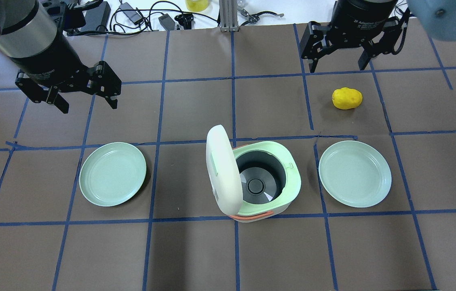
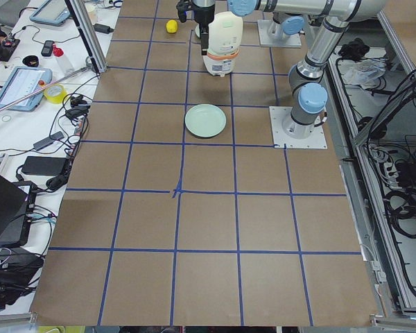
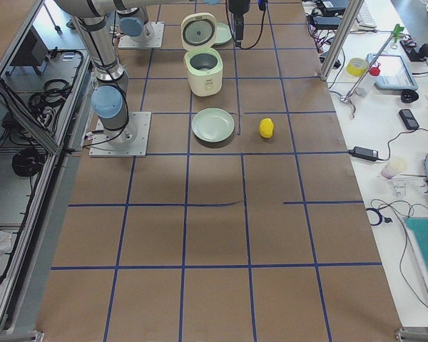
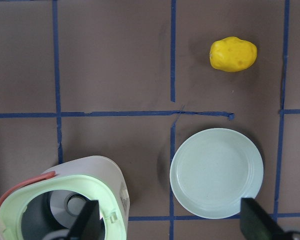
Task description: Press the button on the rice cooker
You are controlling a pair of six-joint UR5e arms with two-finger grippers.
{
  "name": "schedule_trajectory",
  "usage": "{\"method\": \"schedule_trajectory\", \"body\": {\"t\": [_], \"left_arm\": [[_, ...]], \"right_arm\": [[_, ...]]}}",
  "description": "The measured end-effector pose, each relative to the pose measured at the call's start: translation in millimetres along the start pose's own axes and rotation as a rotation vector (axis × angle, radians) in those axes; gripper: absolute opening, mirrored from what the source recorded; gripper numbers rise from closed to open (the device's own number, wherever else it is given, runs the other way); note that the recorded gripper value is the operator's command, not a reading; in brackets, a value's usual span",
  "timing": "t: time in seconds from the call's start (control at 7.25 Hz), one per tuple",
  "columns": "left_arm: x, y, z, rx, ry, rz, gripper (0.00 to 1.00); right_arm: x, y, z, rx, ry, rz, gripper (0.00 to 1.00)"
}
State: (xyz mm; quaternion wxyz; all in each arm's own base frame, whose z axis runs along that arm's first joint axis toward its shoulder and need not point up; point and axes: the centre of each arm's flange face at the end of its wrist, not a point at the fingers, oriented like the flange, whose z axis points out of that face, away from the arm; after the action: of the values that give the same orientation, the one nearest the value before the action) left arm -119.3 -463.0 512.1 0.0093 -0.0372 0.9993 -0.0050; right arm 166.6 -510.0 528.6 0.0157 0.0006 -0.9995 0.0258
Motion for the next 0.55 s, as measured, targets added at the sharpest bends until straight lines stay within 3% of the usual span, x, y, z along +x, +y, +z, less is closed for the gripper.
{"method": "schedule_trajectory", "body": {"t": [0.55], "left_arm": [[0,0,0,0.000,0.000,0.000,1.00]], "right_arm": [[38,-9,1,-0.009,0.022,0.004,1.00]]}}
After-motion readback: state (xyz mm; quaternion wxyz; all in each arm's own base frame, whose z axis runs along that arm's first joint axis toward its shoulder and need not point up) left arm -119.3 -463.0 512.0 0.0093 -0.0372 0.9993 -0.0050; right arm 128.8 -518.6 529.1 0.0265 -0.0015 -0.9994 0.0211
